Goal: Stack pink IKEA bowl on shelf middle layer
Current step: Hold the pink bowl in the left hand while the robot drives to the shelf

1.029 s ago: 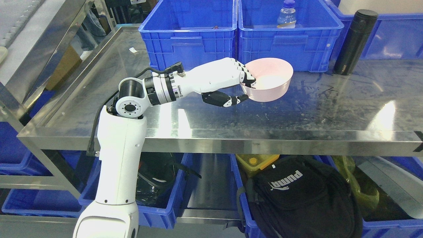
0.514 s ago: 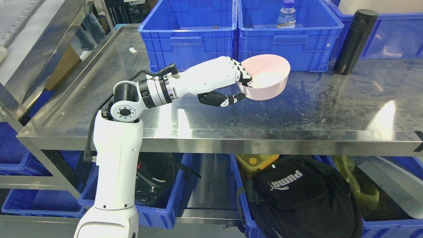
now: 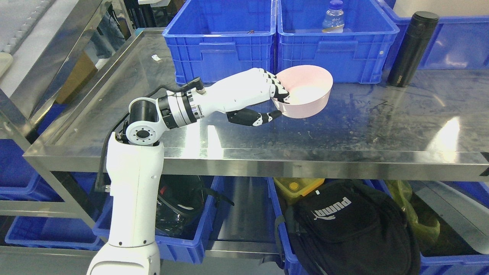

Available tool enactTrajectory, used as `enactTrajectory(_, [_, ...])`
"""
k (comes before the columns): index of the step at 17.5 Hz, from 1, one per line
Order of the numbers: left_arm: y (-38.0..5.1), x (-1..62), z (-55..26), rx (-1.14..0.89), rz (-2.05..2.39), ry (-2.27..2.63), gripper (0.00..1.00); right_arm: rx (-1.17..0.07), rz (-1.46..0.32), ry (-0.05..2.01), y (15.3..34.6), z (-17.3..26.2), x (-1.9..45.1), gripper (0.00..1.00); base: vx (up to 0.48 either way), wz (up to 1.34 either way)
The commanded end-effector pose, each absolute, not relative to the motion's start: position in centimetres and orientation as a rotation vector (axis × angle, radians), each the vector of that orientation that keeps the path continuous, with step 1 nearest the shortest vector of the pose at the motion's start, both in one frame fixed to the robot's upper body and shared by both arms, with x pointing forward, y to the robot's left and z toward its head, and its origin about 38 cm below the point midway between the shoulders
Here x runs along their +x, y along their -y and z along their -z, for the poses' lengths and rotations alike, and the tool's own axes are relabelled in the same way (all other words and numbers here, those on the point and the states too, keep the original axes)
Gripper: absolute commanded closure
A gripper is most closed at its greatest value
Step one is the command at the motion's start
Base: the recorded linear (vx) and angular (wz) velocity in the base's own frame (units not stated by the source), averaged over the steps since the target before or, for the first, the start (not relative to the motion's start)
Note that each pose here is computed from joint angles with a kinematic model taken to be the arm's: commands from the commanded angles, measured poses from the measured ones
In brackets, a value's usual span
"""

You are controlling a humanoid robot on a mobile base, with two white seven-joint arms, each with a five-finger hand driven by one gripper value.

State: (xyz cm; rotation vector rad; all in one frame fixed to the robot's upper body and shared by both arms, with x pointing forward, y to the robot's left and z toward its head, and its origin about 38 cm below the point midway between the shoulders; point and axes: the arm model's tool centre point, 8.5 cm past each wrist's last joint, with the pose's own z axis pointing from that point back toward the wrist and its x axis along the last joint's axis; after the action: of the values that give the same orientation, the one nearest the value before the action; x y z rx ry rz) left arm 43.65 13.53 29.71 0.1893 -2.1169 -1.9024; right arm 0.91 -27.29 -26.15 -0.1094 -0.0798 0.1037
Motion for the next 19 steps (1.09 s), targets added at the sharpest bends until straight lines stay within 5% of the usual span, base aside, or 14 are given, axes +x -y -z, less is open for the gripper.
enactTrajectory(1, [-14.3, 43.3, -31.1, 0.257, 1.923, 2.129, 0.99, -0.125, -0.105, 0.075, 28.4, 26.1, 0.1, 0.00, -0.012, 0.05])
enactTrajectory(19, [-14.3, 42.5, -28.5, 0.212, 1.909, 2.092, 0.99, -0.125, -0.105, 0.075, 28.4, 26.1, 0.1, 0.00, 0.030, 0.35])
